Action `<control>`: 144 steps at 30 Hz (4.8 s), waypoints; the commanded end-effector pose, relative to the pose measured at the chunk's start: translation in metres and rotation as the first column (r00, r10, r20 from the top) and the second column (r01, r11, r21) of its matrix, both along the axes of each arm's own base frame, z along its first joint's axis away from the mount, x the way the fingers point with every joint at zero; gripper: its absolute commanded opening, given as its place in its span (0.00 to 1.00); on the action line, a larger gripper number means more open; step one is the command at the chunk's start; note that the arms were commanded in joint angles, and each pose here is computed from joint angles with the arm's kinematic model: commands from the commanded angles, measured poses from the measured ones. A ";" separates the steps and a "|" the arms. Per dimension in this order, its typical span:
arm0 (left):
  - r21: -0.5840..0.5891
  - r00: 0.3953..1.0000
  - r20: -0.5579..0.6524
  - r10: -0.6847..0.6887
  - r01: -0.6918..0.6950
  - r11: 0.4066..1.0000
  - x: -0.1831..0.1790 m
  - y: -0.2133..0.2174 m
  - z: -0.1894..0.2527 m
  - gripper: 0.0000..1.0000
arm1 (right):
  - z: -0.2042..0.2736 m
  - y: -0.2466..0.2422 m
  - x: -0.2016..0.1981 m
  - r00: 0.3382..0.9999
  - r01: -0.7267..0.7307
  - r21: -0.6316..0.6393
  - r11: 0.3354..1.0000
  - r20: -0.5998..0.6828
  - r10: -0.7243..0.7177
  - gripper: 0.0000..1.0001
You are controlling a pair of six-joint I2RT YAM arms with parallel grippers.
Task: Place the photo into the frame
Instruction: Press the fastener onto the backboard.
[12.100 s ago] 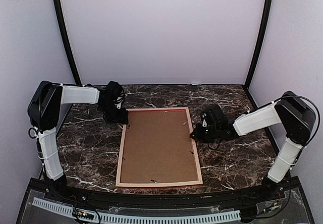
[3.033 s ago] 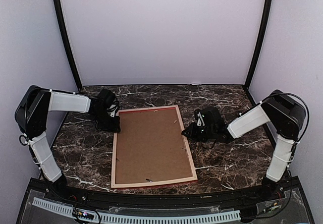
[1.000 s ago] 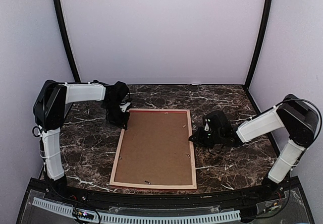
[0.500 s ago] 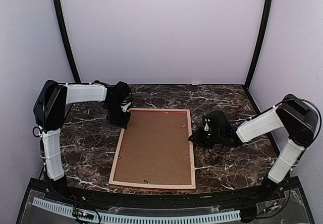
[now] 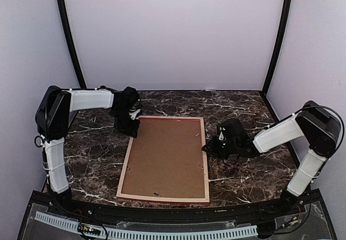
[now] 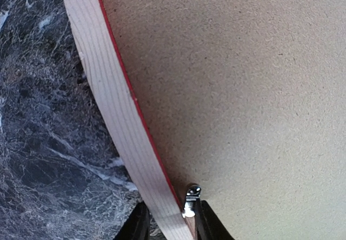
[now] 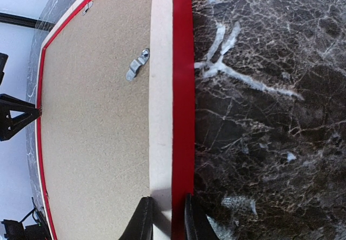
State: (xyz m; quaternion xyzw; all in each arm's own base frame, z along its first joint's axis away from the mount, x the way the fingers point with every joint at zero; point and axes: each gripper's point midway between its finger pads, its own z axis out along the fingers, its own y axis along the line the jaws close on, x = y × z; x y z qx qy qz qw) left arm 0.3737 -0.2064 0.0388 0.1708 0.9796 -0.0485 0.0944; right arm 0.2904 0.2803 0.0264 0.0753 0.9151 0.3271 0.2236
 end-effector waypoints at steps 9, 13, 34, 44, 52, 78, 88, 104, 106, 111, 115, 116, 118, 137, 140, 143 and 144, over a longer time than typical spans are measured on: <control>-0.112 0.997 0.049 -0.067 0.072 0.991 -0.007 -0.025 0.032 0.35 | -0.053 -0.020 -0.042 0.983 -0.040 -0.113 0.993 -0.183 0.019 0.03; -0.092 0.996 0.036 -0.075 0.078 0.993 -0.010 -0.021 0.022 0.35 | -0.054 -0.020 -0.042 0.983 -0.040 -0.115 0.993 -0.184 0.019 0.03; -0.017 0.996 0.011 -0.090 0.090 0.996 -0.016 -0.009 -0.008 0.27 | -0.059 -0.018 -0.044 0.980 -0.044 -0.106 0.993 -0.197 0.023 0.03; -0.056 0.997 0.036 -0.064 0.066 0.996 -0.007 -0.017 -0.002 0.12 | -0.061 -0.018 -0.043 0.980 -0.049 -0.108 0.993 -0.198 0.027 0.03; -0.150 0.999 0.036 -0.039 0.044 0.988 -0.003 -0.029 0.010 0.30 | -0.063 -0.017 -0.043 0.979 -0.051 -0.110 0.993 -0.201 0.028 0.03; -0.213 0.999 0.025 0.026 -0.020 0.977 -0.030 -0.016 0.014 0.39 | -0.045 -0.007 -0.029 0.979 -0.116 -0.166 0.979 -0.187 0.084 0.03; -0.314 0.992 0.005 0.122 -0.114 0.943 -0.060 -0.012 0.008 0.34 | -0.027 -0.015 0.005 0.985 -0.140 -0.298 0.944 -0.142 0.102 0.09; -0.292 0.990 0.048 0.132 -0.113 0.950 -0.067 0.001 0.007 0.33 | 0.018 -0.008 0.026 0.992 -0.123 -0.339 0.933 -0.079 0.102 0.46; -0.294 0.990 0.045 0.133 -0.115 0.949 -0.067 0.000 0.005 0.30 | 0.018 -0.008 0.035 0.993 -0.120 -0.366 0.923 -0.064 0.104 0.49; -0.274 0.990 0.032 0.134 -0.121 0.954 -0.064 0.000 -0.004 0.24 | 0.019 -0.002 0.060 0.990 -0.140 -0.390 0.910 -0.048 0.132 0.53; -0.260 0.991 0.042 0.129 -0.114 0.959 -0.059 0.000 -0.003 0.20 | 0.017 0.003 0.078 0.987 -0.161 -0.408 0.899 -0.053 0.153 0.56; -0.256 0.991 0.040 0.129 -0.114 0.960 -0.058 0.000 -0.004 0.20 | 0.017 0.004 0.082 0.987 -0.159 -0.414 0.896 -0.051 0.152 0.56; -0.257 0.991 0.039 0.131 -0.117 0.959 -0.058 0.000 -0.004 0.19 | 0.015 0.004 0.088 0.988 -0.155 -0.417 0.896 -0.051 0.147 0.56; -0.270 0.989 0.039 0.145 -0.129 0.954 -0.053 -0.004 -0.006 0.17 | -0.005 0.005 0.098 0.988 -0.151 -0.418 0.896 -0.091 0.124 0.46; -0.268 0.989 0.039 0.144 -0.129 0.955 -0.053 -0.004 -0.006 0.17 | -0.005 0.001 0.095 0.986 -0.166 -0.426 0.889 -0.094 0.139 0.41; -0.262 0.989 0.038 0.146 -0.131 0.956 -0.053 -0.003 -0.007 0.18 | -0.002 -0.001 0.093 0.980 -0.199 -0.419 0.886 -0.105 0.171 0.37; -0.260 0.989 0.037 0.145 -0.131 0.957 -0.054 -0.002 -0.008 0.18 | -0.001 -0.003 0.093 0.979 -0.205 -0.411 0.888 -0.106 0.176 0.36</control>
